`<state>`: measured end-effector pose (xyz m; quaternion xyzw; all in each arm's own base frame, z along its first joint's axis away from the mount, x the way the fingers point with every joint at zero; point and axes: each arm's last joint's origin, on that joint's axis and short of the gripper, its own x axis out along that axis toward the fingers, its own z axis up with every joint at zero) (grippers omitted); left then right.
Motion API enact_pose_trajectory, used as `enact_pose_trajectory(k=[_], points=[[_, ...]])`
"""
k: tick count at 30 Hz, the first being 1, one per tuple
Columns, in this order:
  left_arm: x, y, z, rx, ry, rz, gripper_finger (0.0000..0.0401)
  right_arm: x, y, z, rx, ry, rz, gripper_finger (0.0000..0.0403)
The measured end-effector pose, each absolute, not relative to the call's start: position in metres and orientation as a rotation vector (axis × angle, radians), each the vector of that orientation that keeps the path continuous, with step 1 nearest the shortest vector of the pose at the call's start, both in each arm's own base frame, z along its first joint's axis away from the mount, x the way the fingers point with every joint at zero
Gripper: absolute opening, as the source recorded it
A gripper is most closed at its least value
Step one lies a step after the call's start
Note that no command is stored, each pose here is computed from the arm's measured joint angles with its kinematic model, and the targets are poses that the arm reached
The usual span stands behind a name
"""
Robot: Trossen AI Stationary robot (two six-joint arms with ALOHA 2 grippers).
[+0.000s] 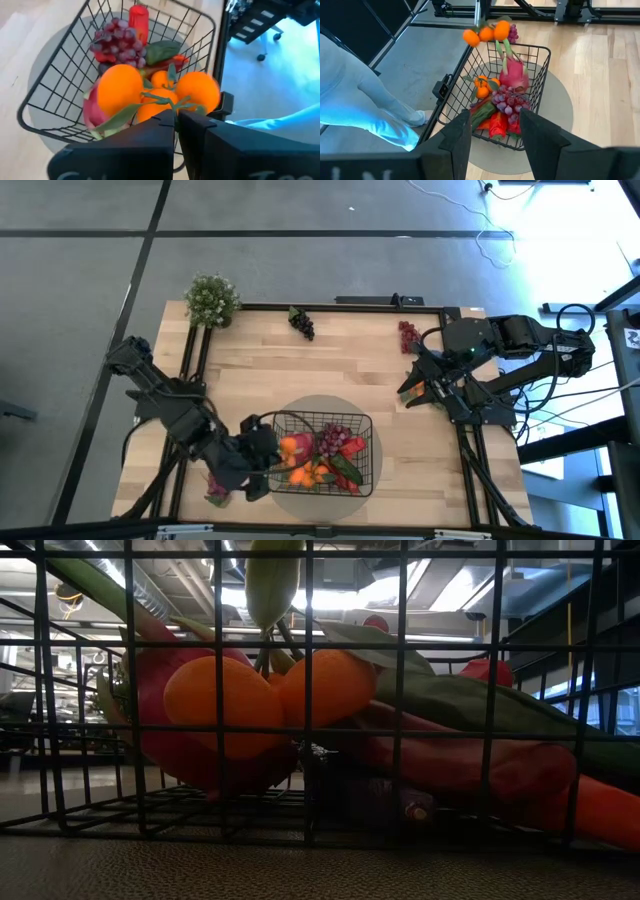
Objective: Build produce basket
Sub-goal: Put the bottom oranges into the black wire basket
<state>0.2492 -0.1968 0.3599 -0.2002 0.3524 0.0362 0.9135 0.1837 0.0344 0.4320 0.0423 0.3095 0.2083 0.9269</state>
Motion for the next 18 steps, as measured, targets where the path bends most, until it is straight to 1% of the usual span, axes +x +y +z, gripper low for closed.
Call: enact_pose_trajectory(k=[8, 14, 18], points=[[0.262, -0.198, 0.321, -0.45, 0.718, 0.032, 0.0, 0.184, 0.034, 0.432, 0.067, 0.63, 0.433, 0.0154], [0.262, -0.197, 0.293, -0.449, 0.734, 0.038, 0.0, 0.184, 0.034, 0.432, 0.048, 0.626, 0.44, 0.0154], [0.26, -0.196, 0.282, -0.444, 0.751, 0.049, 0.0, 0.184, 0.034, 0.432, 0.048, 0.628, 0.439, 0.0154]])
